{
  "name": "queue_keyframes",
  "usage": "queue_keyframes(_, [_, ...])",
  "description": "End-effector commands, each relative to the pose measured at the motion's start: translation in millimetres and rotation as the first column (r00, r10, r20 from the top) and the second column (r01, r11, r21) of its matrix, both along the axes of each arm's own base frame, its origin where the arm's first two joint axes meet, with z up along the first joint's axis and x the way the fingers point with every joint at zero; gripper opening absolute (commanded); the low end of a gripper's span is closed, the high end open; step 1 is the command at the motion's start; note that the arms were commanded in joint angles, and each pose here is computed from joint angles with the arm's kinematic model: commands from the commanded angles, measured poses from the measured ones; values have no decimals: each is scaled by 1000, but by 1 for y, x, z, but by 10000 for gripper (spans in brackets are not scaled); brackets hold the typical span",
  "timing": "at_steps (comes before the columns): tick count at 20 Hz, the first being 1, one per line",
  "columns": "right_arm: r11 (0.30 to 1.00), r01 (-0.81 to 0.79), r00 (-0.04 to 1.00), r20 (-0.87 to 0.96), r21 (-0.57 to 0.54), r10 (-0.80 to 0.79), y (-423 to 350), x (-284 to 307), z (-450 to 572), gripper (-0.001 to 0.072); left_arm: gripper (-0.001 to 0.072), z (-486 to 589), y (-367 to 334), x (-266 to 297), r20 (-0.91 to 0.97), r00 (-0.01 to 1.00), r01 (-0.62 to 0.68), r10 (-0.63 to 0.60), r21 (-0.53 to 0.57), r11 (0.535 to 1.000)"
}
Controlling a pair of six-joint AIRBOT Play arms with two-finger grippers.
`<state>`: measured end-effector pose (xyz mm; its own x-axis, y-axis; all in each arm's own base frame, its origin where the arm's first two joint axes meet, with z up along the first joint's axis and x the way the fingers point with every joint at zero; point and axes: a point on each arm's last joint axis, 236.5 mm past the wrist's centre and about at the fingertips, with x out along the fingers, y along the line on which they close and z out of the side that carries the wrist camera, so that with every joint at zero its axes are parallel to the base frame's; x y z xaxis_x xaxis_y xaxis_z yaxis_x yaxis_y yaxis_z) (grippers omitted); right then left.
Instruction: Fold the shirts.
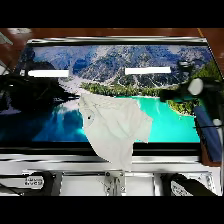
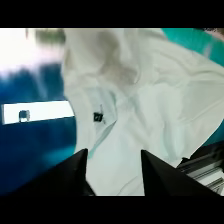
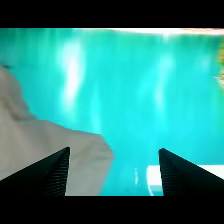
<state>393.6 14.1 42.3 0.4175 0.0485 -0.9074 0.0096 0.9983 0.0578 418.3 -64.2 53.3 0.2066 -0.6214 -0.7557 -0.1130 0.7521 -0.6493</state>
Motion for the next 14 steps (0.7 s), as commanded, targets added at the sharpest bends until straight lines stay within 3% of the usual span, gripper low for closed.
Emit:
queue_keyframes(1, [995,102,979,-176,10,-99,-82,-70,-6,646,585,-4,38,-74,-119,993,21,-9,104,994])
queue_keyframes(2, [983,156,968,-215,101,-131,-85,-83,-21,678,675,-21,27,-98,-164,986,19,-4,90,996])
queue_keyframes(5, [915,259,943,-284,309,-171,-69,-110,-67,678,675,-74,-31,-172,-285,957,42,-59,-66,997])
queue_keyframes(8, [899,272,922,-361,342,-142,-51,-138,-102,678,674,-102,-91,-208,-338,940,-31,-54,-244,969])
queue_keyframes(14, [885,264,918,-382,384,-108,-33,-150,-117,678,672,-140,-153,-242,-360,926,33,-114,-223,974])
